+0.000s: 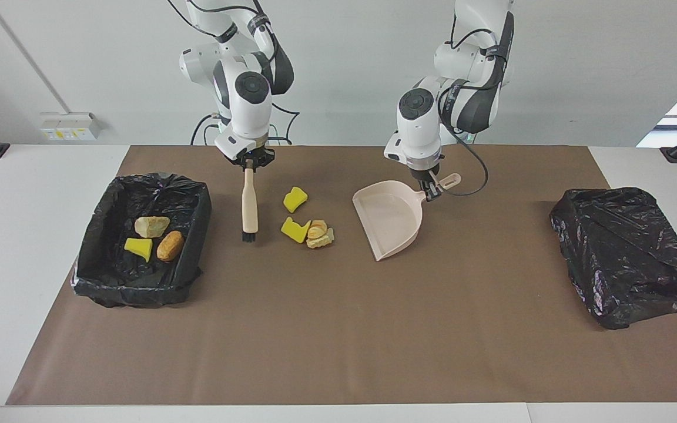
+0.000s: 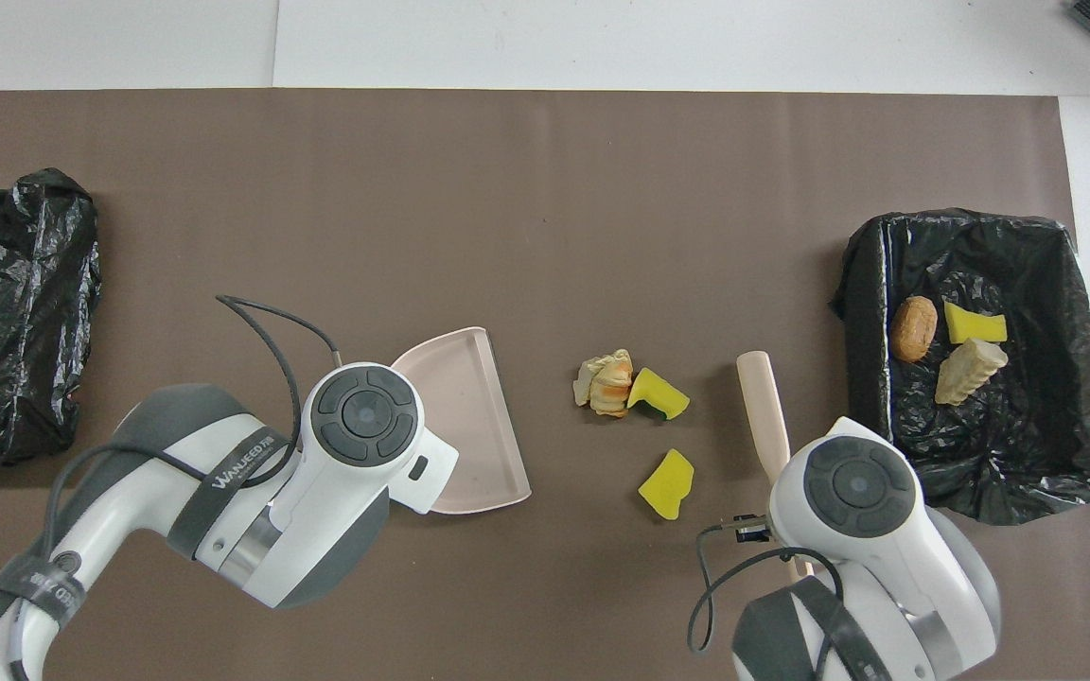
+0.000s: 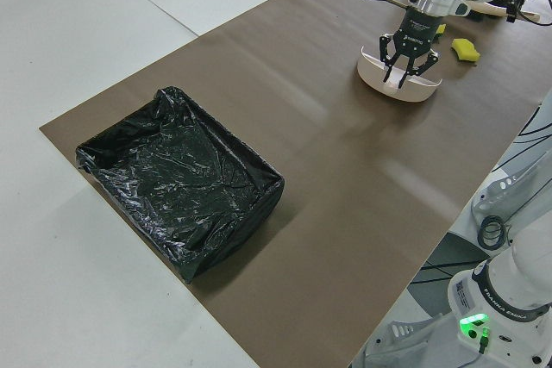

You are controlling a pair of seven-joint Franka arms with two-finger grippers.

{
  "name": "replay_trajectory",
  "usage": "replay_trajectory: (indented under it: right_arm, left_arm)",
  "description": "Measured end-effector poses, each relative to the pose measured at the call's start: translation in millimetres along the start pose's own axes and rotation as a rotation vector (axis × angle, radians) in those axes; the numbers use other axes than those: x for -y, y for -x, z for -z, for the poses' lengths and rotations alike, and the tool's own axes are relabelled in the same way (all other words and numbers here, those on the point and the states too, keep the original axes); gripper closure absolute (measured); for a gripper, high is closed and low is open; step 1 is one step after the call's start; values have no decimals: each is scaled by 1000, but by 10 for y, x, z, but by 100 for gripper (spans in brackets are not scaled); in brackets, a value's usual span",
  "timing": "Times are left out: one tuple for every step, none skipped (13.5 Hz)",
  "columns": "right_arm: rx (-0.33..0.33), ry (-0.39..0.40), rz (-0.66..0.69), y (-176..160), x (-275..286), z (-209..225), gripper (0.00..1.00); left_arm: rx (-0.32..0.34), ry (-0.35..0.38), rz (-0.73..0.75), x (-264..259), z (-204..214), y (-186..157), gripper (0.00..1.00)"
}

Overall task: Sweep and dump trash in bin
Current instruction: 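Sweep the tan and yellow pieces into the dustpan with the right gripper's brush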

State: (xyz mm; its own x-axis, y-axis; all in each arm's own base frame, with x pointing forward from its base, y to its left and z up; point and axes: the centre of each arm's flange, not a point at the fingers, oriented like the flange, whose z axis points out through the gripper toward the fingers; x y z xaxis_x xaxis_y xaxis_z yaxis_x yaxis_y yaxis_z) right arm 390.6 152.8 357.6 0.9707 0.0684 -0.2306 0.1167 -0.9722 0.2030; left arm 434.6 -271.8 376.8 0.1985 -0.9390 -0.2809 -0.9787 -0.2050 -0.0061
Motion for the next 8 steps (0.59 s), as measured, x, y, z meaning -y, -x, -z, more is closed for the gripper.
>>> replay_trajectory:
  right_arm:
    - [2, -5, 15, -33, 99, -70, 74]
    - [15, -25, 29, -51, 203, -126, 74]
    - [28, -66, 44, -70, 313, -152, 74]
    - [33, -111, 58, -85, 444, -143, 74]
    - [26, -143, 73, -82, 602, -121, 74]
    - [15, -169, 86, -73, 763, -109, 74]
    - [7, -206, 94, -63, 943, -104, 74]
    - [3, -241, 100, -48, 1119, -99, 74]
  left_arm:
    - [1, 0, -2, -2, -6, 1, 67]
    - [2, 0, -4, -6, -14, 2, 67]
    - [6, 3, -7, -19, -39, 5, 67]
    - [10, 7, -9, -33, -66, 8, 67]
    - [11, 8, -10, -42, -77, 12, 67]
    - [12, 9, -11, -48, -82, 16, 67]
    - [12, 9, -11, -54, -85, 21, 67]
    - [13, 9, -11, -57, -87, 24, 67]
